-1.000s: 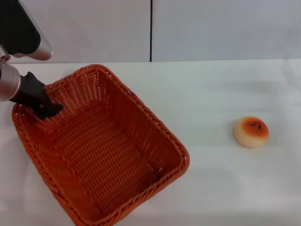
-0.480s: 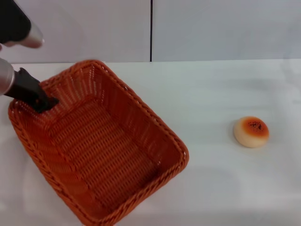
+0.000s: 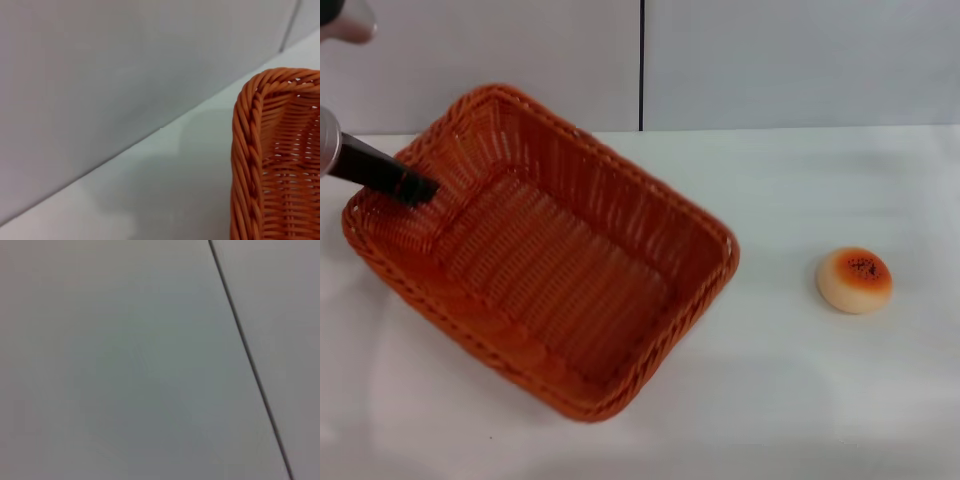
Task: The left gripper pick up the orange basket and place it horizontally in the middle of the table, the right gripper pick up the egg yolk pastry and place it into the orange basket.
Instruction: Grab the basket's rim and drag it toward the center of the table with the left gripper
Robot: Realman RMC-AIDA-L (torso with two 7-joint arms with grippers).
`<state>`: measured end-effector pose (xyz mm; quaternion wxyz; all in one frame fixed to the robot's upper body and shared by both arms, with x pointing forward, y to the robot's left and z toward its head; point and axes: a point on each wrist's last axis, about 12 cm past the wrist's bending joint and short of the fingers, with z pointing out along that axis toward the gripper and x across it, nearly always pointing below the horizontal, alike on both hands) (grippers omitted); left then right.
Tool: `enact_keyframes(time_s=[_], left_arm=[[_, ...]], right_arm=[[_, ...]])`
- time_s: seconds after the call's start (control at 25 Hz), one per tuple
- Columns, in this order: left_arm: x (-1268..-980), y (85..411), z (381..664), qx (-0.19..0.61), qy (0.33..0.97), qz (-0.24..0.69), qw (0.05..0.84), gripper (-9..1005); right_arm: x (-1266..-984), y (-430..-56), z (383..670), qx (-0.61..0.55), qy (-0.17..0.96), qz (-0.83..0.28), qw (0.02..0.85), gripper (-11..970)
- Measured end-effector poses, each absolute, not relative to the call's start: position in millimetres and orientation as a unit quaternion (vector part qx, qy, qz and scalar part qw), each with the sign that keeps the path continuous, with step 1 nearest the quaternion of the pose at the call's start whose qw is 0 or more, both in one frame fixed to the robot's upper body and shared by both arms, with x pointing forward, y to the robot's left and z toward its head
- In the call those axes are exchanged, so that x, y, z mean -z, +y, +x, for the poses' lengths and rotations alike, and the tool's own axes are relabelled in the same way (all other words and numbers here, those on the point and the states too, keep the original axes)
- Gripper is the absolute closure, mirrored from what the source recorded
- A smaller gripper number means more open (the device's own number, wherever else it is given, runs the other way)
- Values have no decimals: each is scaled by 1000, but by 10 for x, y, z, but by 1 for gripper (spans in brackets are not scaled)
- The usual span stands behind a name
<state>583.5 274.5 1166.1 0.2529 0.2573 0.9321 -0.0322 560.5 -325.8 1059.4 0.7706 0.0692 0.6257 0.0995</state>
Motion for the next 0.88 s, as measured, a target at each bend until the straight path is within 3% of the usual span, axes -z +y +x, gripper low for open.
enact_keyframes(time_s=[0.32, 0.88], left_arm=[[-11794, 2801, 5840, 74, 959, 141, 234, 786], [-11663, 3180, 5698, 105, 975, 11, 196, 840]], right_arm=[[-10778, -3477, 5762, -76, 619, 65, 779, 177], [-10900, -3503, 5905, -66, 618, 46, 782, 176]])
